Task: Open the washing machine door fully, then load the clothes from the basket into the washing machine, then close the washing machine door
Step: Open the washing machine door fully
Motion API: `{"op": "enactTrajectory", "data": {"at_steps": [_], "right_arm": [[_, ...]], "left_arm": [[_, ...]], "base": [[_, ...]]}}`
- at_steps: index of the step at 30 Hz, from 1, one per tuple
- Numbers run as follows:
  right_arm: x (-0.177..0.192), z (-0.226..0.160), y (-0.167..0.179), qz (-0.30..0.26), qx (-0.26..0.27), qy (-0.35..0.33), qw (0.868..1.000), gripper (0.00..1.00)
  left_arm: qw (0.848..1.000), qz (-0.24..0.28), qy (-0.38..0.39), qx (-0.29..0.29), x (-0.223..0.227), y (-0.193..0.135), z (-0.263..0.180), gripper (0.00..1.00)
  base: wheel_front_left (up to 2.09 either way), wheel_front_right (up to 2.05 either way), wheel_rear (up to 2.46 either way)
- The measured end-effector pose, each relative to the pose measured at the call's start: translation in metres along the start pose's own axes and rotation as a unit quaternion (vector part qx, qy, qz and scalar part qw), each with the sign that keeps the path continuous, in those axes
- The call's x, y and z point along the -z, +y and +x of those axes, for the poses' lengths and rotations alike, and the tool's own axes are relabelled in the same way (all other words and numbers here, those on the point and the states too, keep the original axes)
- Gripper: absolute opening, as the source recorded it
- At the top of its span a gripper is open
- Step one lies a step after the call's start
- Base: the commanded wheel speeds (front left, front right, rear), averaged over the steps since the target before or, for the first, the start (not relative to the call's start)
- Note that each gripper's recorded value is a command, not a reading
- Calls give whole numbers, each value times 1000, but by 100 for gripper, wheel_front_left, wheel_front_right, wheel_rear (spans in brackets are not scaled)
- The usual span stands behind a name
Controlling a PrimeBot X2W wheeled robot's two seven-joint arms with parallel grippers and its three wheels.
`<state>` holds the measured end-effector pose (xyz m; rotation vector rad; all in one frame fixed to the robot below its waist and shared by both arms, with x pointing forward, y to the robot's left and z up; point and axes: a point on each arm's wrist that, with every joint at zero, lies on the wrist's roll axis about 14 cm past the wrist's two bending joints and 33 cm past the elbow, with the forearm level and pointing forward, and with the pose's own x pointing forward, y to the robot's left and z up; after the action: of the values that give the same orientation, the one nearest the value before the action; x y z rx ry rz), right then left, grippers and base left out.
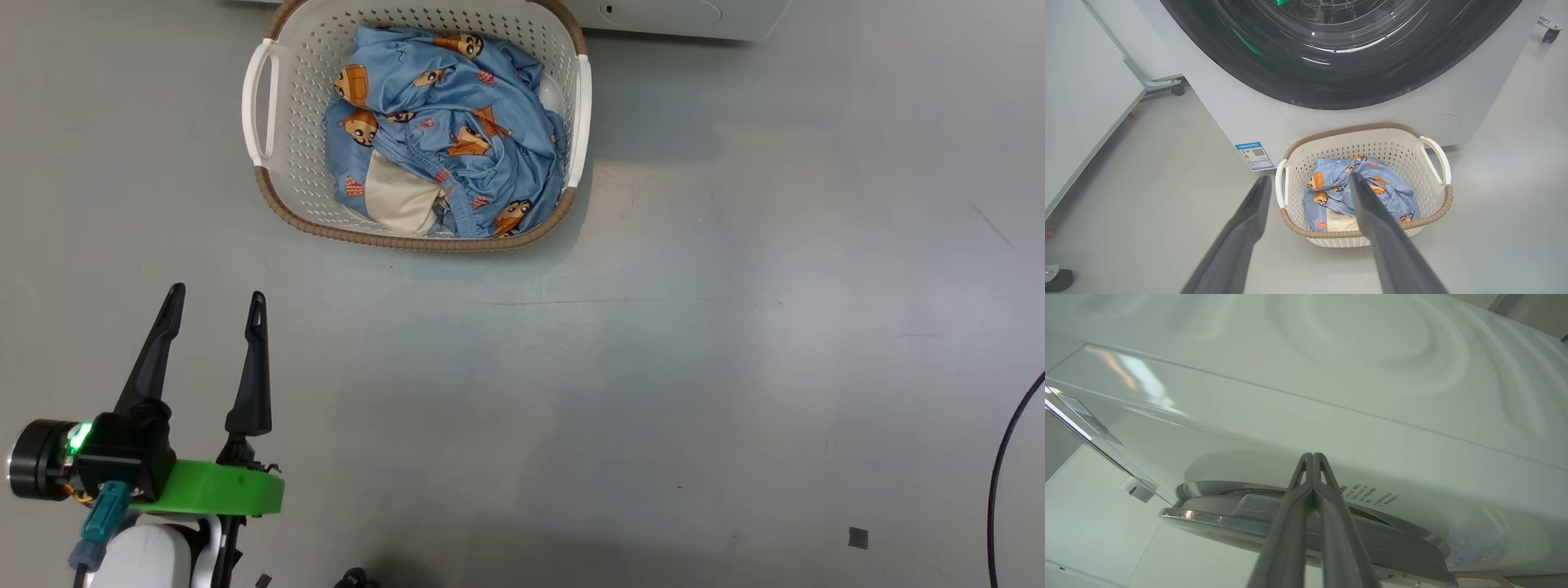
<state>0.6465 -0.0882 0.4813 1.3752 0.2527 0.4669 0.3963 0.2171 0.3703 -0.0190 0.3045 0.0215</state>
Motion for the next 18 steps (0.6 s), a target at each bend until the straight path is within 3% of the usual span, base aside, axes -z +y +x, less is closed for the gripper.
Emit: {"op": "enactTrajectory", "data": {"at_steps": [18], "right_arm": [[56, 38, 7, 30, -32, 79, 996, 0]], "left_arm": [[999, -4, 7, -31, 4, 14, -5, 100]], "base": [[0, 0, 0]]}}
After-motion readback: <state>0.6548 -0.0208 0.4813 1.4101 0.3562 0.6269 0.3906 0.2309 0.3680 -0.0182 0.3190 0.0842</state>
